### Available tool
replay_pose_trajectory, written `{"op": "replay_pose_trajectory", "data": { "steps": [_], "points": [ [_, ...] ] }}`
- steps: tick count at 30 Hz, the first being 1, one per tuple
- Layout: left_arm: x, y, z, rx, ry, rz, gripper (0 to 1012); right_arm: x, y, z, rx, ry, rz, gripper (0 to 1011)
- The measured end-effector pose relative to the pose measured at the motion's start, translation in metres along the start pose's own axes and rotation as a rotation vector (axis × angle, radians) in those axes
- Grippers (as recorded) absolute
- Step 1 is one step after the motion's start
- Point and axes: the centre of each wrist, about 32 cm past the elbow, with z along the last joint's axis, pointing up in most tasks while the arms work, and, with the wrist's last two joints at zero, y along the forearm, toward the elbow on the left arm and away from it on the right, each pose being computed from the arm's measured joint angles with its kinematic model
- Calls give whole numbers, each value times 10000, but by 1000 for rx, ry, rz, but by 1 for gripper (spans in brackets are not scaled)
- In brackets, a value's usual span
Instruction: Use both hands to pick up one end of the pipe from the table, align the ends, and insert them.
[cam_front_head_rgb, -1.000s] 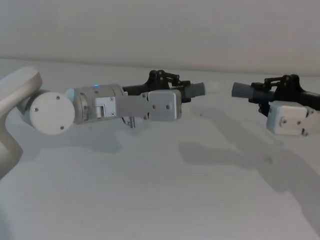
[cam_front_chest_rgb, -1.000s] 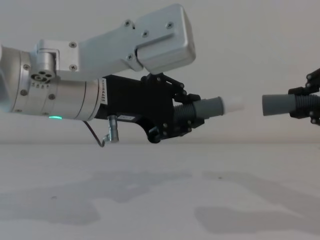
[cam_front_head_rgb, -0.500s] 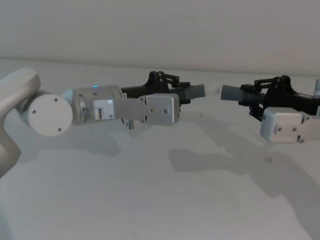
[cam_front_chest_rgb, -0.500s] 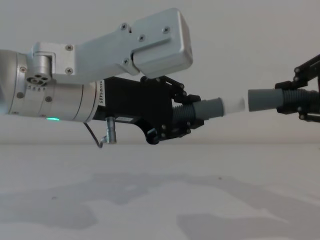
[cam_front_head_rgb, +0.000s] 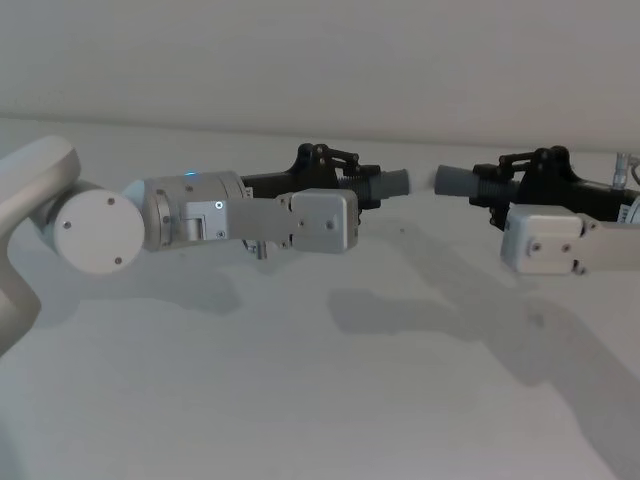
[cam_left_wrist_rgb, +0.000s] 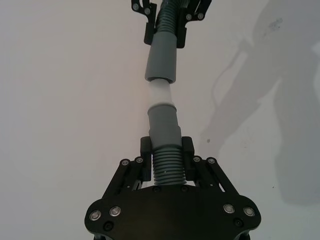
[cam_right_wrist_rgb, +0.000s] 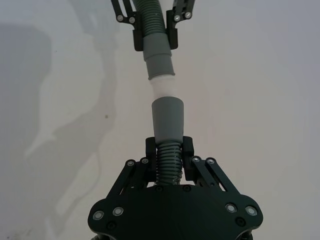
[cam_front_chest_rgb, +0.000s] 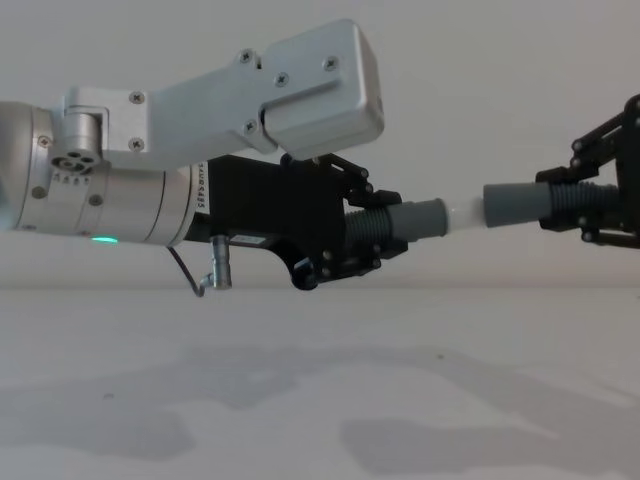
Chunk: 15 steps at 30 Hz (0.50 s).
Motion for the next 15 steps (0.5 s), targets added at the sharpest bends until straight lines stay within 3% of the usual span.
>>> {"op": "replay_pose_trajectory", "data": {
  "steps": [15],
  "points": [
    [1,3,-1,-1,-3,0,342,11,61,2,-14,-6,23,280]
  ]
}}
